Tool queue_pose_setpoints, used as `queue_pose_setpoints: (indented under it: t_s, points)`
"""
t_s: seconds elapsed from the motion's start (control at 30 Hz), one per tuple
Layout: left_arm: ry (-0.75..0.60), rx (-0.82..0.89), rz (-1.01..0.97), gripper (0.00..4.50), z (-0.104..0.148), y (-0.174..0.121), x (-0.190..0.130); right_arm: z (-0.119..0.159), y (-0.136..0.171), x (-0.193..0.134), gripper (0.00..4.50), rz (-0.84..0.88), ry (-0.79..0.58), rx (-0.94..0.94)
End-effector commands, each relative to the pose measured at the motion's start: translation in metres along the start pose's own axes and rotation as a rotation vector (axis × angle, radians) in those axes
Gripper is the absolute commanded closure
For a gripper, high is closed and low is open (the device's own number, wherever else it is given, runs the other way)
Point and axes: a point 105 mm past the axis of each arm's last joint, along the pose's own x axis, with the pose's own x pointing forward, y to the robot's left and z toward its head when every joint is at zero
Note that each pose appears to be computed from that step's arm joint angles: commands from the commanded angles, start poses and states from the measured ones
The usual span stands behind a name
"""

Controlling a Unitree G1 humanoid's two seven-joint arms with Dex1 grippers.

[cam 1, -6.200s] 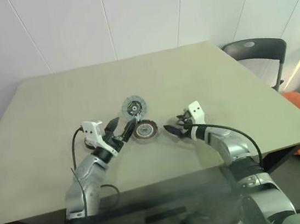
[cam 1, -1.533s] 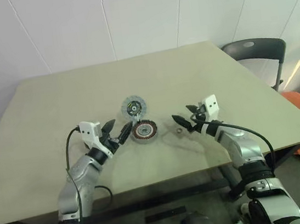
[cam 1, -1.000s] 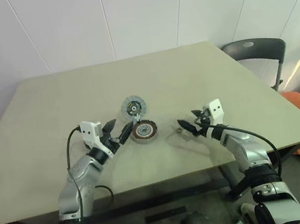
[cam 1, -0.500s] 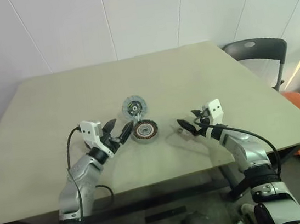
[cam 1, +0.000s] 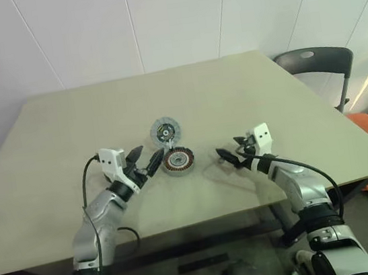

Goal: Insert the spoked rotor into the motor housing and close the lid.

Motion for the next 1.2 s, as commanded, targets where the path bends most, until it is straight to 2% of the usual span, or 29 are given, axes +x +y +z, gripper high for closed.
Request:
queue_pose_setpoints:
  t_s: [0.03, 0.53, 0.77, 1.0, 1.2]
  points:
    - [-0.038, 0.016, -0.027, 0.32, 0.011, -0.007, 0.003, 0.02, 0.005, 0.002, 0.06, 0.023, -0.054, -0.037]
    - [-0.033, 0.008, 0.003, 0.32, 0.008, -0.006, -0.008, 0.019, 0.008, 0.002, 0.06, 0.039, -0.04, -0.041]
    - [-0.068, 0.038, 0.093, 0.32, 0.017, 0.009, -0.008, 0.019, 0.014, 0.006, 0.06, 0.056, -0.04, -0.038]
    - [-0.184, 0.076, 0.266, 0.32, 0.04, 0.041, -0.014, 0.028, 0.007, 0.007, 0.06, 0.009, -0.088, -0.059]
    - [-0.175, 0.125, 0.319, 0.32, 0.038, 0.05, -0.018, 0.034, -0.005, 0.006, 0.06, -0.081, -0.117, -0.111]
